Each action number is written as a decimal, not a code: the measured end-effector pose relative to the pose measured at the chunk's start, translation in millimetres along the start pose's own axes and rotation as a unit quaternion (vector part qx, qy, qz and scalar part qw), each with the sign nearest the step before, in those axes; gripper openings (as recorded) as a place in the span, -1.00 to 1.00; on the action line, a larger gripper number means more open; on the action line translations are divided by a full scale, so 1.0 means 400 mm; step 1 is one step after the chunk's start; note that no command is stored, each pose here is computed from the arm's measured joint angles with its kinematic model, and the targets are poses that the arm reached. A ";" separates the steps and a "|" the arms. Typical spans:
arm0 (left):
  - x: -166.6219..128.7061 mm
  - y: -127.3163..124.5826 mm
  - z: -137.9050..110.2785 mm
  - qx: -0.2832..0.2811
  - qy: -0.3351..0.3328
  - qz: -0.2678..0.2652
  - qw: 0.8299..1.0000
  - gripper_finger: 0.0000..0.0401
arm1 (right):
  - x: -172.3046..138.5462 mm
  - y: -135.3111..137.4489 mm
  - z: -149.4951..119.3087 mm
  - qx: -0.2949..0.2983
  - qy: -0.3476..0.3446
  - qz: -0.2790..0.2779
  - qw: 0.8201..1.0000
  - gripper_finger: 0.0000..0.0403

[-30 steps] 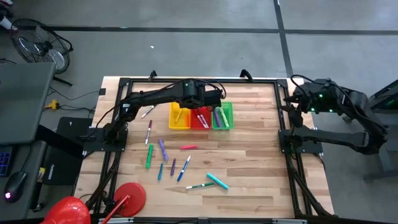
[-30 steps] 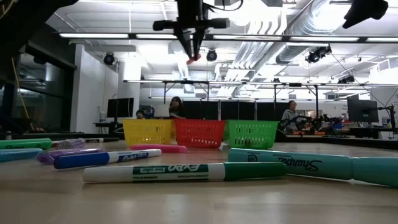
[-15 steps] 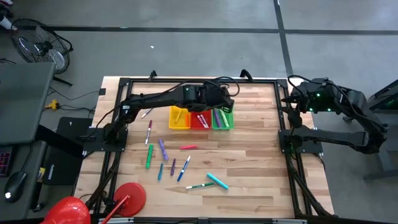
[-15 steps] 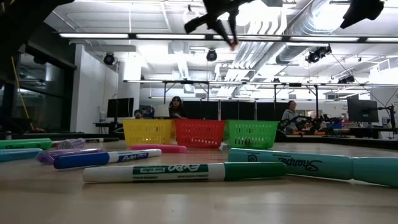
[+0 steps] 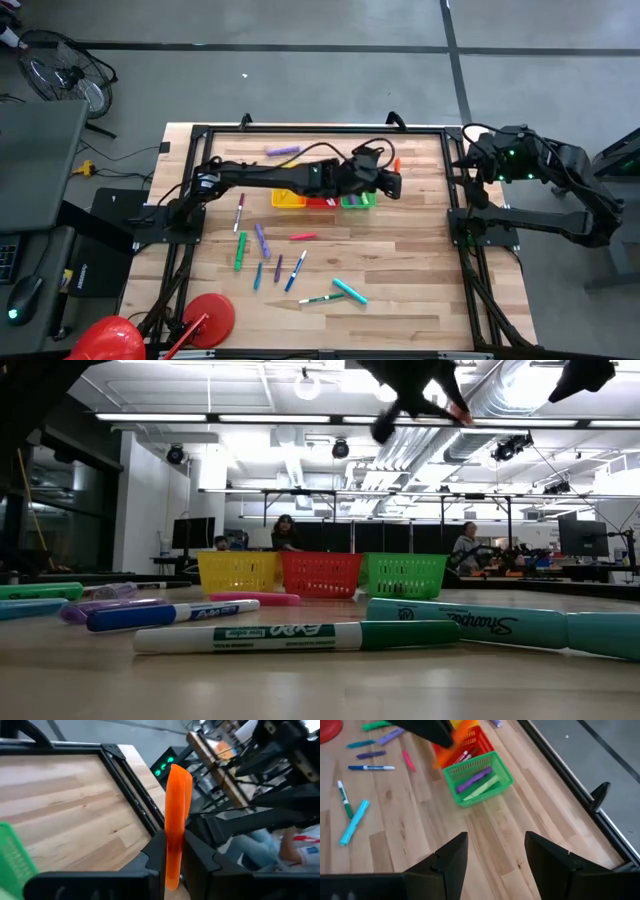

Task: Pick & Place Markers
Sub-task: Put the orange pen into the yellow bin

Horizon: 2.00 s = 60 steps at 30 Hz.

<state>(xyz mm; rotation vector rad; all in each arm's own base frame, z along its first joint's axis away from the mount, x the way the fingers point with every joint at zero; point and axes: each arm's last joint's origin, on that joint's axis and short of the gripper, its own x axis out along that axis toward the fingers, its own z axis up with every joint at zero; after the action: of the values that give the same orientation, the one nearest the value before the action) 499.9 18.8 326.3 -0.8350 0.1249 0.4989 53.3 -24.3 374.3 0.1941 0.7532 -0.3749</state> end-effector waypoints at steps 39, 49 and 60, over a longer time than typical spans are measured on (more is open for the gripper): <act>-0.128 0.222 0.091 -0.007 -0.097 -0.083 0.992 -0.79 | 0.000 -0.003 0.000 -0.007 0.000 -0.024 1.000 -0.08; -0.227 0.363 0.012 -0.056 -0.064 0.013 0.996 -0.79 | 0.001 -0.006 0.002 0.014 -0.001 -0.043 0.999 -0.08; -0.301 0.468 -0.053 -0.128 0.018 0.174 0.976 -0.79 | 0.012 -0.009 0.012 0.037 0.003 -0.056 0.998 -0.08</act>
<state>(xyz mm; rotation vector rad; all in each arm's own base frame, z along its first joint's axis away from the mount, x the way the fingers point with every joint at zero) 307.7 63.7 221.1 -1.0824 0.2464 0.8417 58.0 -30.3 374.2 0.2234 0.7588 -0.5097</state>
